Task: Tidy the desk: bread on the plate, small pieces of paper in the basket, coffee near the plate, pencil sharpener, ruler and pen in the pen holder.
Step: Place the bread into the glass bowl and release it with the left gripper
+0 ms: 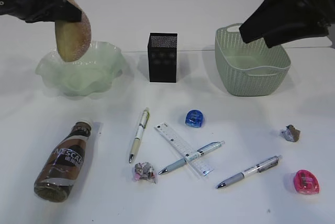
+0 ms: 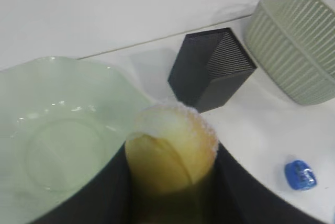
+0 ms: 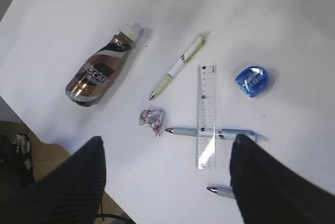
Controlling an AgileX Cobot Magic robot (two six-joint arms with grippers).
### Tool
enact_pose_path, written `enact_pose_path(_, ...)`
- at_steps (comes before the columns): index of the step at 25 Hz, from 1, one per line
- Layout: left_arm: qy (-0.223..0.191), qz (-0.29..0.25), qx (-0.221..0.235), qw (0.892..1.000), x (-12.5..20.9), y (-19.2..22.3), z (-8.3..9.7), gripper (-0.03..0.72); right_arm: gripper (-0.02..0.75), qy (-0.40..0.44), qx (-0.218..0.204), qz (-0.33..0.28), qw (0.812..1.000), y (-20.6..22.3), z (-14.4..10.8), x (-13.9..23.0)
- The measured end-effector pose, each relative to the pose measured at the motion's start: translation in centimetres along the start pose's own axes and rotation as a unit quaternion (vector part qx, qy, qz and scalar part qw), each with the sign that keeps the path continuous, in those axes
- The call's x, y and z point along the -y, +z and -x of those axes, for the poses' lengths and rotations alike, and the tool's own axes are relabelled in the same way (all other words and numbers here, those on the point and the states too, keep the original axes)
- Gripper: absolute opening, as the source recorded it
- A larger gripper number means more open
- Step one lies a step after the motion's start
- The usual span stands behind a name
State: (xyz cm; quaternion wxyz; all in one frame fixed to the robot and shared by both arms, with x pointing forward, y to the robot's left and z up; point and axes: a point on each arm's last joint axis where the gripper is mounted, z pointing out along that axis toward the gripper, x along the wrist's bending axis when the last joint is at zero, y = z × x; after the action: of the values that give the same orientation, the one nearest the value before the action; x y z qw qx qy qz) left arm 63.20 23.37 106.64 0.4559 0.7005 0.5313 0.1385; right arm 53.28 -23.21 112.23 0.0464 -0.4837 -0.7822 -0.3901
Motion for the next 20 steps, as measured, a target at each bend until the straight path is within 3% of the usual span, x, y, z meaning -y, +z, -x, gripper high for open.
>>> enact_pose_path(9,0.084,-0.027,-0.092,0.992,0.5,0.3,-2.0,0.253,0.571,-0.001,0.022,0.002,1.0,0.0,0.4,0.0)
enact_pose_path(20,0.09,-0.013,-0.146,0.985,1.8,3.7,-4.5,0.253,0.571,-0.001,0.027,0.004,1.0,0.1,0.6,-0.1)
